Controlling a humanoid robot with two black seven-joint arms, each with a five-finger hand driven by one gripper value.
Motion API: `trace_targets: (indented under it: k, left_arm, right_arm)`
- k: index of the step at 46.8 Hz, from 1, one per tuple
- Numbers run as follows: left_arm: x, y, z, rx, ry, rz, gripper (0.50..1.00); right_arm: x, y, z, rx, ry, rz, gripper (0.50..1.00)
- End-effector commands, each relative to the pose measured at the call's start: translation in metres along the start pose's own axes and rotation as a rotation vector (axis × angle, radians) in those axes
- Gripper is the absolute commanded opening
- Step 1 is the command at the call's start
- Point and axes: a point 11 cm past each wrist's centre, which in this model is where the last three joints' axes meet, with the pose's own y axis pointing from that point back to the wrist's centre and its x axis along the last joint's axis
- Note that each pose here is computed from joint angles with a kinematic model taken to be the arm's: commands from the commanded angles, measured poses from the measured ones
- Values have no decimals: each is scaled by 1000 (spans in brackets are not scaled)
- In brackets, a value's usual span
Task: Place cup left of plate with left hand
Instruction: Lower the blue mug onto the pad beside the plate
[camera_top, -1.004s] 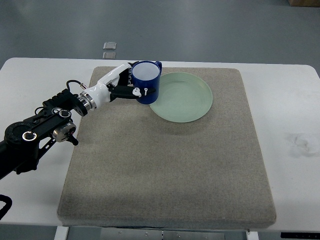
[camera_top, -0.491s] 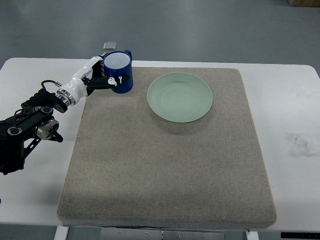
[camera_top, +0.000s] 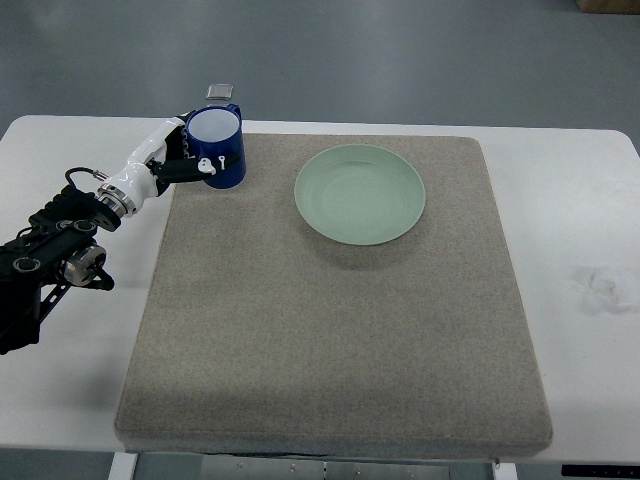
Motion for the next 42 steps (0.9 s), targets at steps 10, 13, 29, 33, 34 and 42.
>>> trace_targets:
  k: [10,13,29,33,34,42]
  left_arm:
    - [15,8,-12,-8,-20,50,602]
    - [18,10,-15,2,-22,61,604]
    - [16,12,-26,25,-9,79,615]
    - [12,10,-27,24,-4,75,628]
    - [13,10,-27,24,-5,76,640]
    - [10,9,-28,25,-21,104,739]
  right_arm:
    - [0,0,0,1,0,0,932]
    - [0,0,0,1,0,0,932]
    - [0,0,1,0,-1,0,932]
    - [0,0,0,0,0,0,932]
    - [0,0,0,0,0,0,932]
    - [0,0,1,-2,-1,0,932]
